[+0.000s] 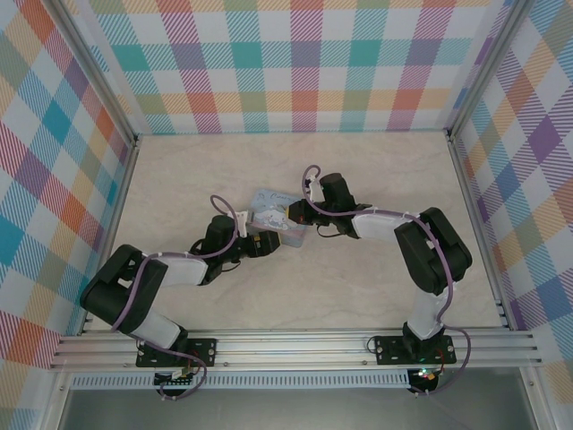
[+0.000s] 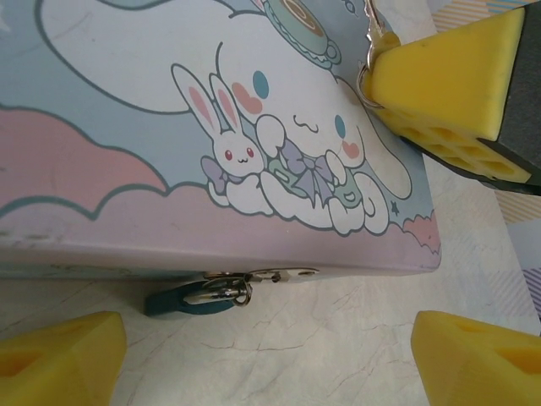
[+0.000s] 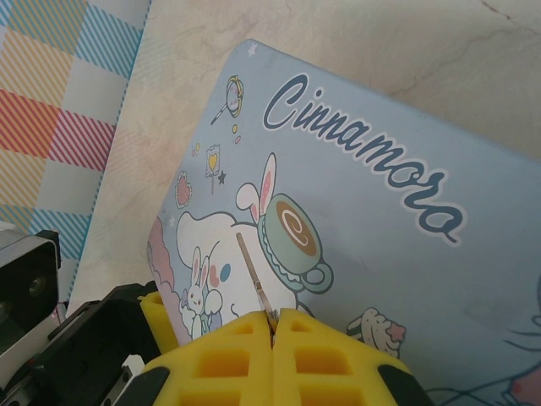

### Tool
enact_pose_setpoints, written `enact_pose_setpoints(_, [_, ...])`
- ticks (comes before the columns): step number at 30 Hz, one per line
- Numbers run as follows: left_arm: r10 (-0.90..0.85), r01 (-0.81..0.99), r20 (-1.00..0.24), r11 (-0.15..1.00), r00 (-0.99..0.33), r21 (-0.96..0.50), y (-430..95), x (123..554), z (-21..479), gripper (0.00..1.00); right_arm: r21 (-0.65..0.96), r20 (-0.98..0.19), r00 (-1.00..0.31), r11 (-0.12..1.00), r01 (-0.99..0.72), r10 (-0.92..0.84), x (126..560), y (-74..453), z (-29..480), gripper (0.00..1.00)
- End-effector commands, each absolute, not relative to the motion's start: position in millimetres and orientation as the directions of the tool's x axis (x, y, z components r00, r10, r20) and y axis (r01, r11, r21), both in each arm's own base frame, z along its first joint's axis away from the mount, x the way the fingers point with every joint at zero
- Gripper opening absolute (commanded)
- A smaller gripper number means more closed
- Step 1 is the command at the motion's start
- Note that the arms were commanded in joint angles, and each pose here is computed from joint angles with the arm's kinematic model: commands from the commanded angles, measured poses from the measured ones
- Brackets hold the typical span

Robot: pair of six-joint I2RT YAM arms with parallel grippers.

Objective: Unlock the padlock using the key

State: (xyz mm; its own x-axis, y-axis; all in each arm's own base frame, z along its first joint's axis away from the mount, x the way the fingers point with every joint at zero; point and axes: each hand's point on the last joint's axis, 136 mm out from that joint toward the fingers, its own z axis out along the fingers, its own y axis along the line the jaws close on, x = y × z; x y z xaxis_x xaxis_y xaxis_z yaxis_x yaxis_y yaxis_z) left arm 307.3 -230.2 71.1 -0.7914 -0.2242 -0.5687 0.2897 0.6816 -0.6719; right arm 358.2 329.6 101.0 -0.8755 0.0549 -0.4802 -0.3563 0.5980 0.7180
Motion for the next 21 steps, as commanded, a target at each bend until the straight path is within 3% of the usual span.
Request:
enact_pose_setpoints(1, [-0.214, 0.339, -0.608, 0.669, -0.764, -0.661, -233, 312, 74, 0.85, 0.703, -0.39, -0.921, 0.652, -0.284, 0.018, 343, 325, 64, 0.05])
enact_pose_setpoints(21, [-0.142, 0.368, -0.573, 0.639, -0.807, -0.676, -263, 308, 48, 0.73, 0.702, -0.395, -0.919, 0.649, -0.294, 0.011, 341, 326, 66, 0.05])
